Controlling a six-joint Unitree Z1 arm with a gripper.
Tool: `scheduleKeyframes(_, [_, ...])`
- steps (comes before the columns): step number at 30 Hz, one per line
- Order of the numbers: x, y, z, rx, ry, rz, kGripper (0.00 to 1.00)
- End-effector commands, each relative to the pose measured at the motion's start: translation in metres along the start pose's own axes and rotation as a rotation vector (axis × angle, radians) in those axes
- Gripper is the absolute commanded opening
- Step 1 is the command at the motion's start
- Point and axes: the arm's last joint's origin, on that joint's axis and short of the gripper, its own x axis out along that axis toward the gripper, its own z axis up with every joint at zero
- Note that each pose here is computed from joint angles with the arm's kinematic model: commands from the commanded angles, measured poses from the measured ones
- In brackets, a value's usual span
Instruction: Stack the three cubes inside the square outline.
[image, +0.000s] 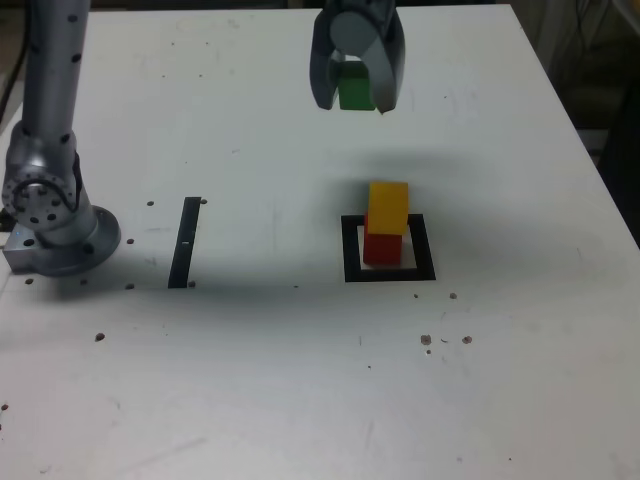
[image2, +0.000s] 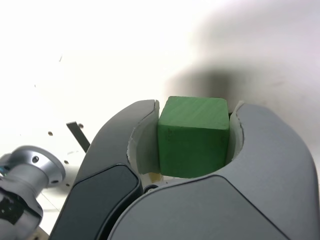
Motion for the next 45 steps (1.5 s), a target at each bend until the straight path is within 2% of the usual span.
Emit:
scheduleKeyframes(1, [-0.003, -0.008, -0.002, -0.007, -0.010, 0.004, 0.28])
scheduleKeyframes(19, [-0.006, -0.071, 0.005, -0.086, -0.029, 0.012, 0.28])
scheduleKeyframes(29, [-0.008, -0.094, 0.017, -0.069, -0.040, -0.019, 0.28])
scheduleKeyframes(37, [-0.002, -0.105, 0.032, -0.050, -0.023, -0.051, 0.28])
scheduleKeyframes(45, [0.006, -0.107, 0.043, -0.048, -0.002, -0.065, 0.28])
